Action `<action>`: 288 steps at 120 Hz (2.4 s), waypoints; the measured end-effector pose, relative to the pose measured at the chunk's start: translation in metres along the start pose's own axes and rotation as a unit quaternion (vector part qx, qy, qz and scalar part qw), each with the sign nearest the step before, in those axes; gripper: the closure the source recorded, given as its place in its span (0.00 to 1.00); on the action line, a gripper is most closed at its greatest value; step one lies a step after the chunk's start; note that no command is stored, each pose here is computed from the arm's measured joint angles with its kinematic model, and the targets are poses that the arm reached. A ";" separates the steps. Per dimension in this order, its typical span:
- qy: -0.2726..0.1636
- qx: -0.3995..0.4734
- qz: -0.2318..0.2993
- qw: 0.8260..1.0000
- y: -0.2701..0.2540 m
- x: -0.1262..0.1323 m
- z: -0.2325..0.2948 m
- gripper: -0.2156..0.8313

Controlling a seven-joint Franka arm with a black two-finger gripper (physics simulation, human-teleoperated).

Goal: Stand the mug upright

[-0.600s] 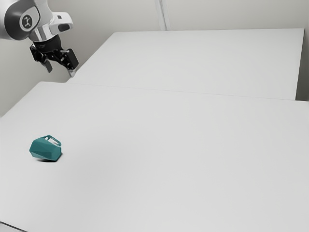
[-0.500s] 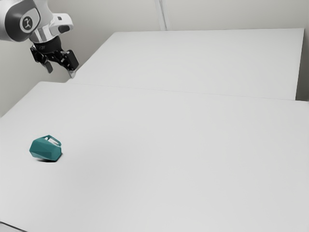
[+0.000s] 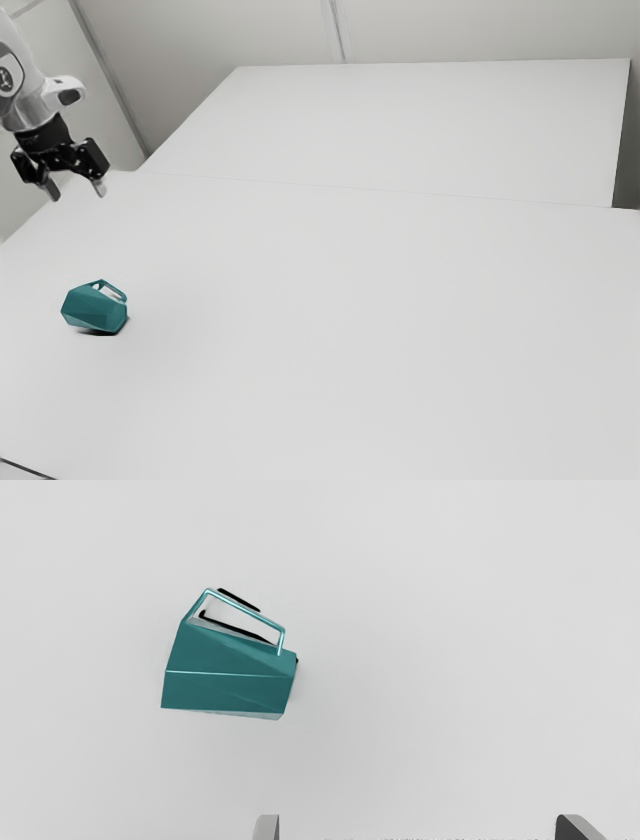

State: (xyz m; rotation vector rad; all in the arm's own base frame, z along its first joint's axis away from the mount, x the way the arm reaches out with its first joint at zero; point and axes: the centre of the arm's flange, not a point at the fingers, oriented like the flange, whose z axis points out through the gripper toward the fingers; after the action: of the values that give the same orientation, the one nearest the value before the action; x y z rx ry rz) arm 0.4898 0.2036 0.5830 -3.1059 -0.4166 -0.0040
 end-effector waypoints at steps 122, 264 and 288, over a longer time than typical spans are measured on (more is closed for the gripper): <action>-0.086 -0.205 -0.015 0.975 -0.225 0.042 0.229 0.21; -0.038 -0.331 0.089 0.939 -0.209 0.029 0.267 0.79; -0.025 -0.321 0.114 0.940 -0.189 0.039 0.243 0.90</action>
State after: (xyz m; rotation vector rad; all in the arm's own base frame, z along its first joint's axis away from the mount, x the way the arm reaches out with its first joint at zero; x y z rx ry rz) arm 0.4778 0.3983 0.3412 -3.7863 -0.0468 -0.0761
